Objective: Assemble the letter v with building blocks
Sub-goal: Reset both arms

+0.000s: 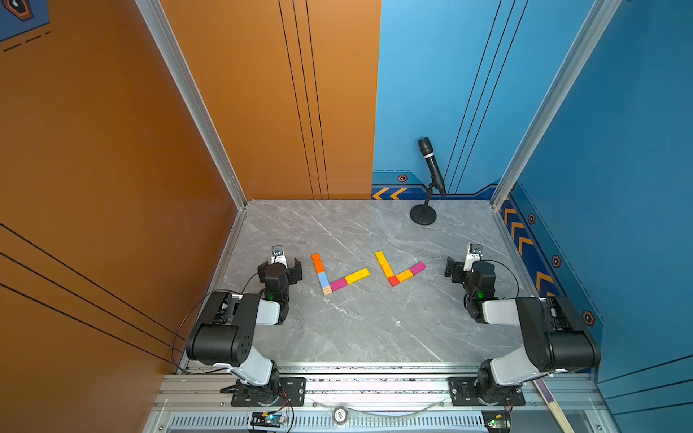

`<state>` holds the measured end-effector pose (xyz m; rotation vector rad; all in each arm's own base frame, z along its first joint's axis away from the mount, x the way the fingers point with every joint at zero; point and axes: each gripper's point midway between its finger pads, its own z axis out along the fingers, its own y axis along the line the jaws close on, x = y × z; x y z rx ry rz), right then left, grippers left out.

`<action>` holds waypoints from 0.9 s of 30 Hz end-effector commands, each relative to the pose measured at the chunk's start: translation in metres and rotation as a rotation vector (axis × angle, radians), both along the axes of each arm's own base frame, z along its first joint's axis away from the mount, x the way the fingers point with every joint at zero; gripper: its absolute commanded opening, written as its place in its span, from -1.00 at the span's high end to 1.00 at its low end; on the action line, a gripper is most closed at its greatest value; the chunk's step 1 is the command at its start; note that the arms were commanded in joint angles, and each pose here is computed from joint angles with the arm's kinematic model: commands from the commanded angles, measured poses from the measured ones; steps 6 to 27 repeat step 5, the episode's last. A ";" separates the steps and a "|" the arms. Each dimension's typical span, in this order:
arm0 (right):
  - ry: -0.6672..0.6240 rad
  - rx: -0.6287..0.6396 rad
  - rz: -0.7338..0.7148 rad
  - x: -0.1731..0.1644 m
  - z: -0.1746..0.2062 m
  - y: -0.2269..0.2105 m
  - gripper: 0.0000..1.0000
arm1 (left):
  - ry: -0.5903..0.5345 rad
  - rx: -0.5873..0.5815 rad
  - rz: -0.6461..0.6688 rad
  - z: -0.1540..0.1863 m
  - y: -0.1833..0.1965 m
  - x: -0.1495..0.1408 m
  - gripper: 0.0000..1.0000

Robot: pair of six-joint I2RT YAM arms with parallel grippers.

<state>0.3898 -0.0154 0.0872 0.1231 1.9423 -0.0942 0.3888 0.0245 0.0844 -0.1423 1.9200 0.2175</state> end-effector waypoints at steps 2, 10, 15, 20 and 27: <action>-0.004 0.001 0.002 0.004 0.003 0.000 -0.99 | -0.005 -0.003 -0.027 0.005 -0.002 0.005 -0.95; -0.006 0.001 0.002 0.005 0.004 0.000 -0.99 | -0.007 -0.004 -0.029 0.006 -0.003 0.005 -0.95; -0.006 0.001 0.002 0.005 0.004 0.000 -0.99 | -0.007 -0.004 -0.029 0.006 -0.003 0.005 -0.95; -0.006 0.001 0.002 0.005 0.004 0.000 -0.99 | -0.007 -0.004 -0.029 0.006 -0.003 0.005 -0.95; -0.006 0.001 0.002 0.005 0.004 0.000 -0.99 | -0.007 -0.004 -0.029 0.006 -0.003 0.005 -0.95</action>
